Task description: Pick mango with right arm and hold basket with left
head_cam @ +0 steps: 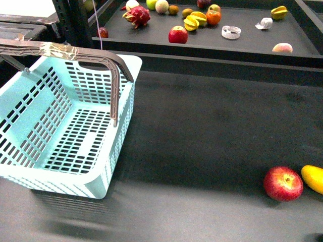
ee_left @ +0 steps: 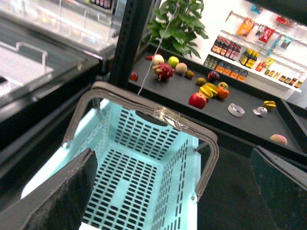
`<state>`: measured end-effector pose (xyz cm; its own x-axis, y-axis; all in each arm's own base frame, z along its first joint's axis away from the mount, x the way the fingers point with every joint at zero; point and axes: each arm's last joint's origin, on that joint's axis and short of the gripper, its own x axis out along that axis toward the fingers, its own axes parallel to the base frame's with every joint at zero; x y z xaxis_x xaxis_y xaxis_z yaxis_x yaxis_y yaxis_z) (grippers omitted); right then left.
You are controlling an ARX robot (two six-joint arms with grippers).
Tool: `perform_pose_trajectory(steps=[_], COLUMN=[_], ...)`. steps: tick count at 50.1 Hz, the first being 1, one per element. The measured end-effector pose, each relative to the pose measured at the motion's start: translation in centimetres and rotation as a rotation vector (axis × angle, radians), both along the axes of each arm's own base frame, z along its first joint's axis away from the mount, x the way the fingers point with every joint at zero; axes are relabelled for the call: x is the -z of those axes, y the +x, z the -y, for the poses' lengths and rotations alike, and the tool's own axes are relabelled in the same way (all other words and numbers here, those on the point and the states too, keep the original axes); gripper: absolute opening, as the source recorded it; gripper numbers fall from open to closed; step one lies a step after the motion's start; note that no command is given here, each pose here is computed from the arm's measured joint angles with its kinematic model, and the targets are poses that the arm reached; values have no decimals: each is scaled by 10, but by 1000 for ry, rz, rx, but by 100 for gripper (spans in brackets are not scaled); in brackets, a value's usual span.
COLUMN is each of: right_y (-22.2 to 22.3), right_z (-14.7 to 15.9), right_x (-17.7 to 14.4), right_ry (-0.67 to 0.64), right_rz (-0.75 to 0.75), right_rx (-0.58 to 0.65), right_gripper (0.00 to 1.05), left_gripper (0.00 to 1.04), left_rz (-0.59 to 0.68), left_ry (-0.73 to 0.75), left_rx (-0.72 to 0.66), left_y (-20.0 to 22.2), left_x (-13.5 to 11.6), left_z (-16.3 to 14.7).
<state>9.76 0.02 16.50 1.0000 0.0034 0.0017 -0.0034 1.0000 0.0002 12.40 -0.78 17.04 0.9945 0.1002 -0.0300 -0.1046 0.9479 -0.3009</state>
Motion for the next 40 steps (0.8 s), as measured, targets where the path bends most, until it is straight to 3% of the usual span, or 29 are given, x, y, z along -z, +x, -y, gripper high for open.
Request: perform_pose_trajectory(steps=[8,18,40], right_y=[0,0,0], right_z=[0,0,0], right_x=[0,0,0], right_ry=[0,0,0], right_rz=[0,0,0], right_rx=[0,0,0], right_gripper=[96,96,96], left_gripper=[99,99,99], left_rz=[-79,-238,-276], left_ry=[-178,-372,-544], left_rx=[-21,-10,-57], left_y=[52,143,261], left_x=[-1,33,72], left_z=[7,23,26])
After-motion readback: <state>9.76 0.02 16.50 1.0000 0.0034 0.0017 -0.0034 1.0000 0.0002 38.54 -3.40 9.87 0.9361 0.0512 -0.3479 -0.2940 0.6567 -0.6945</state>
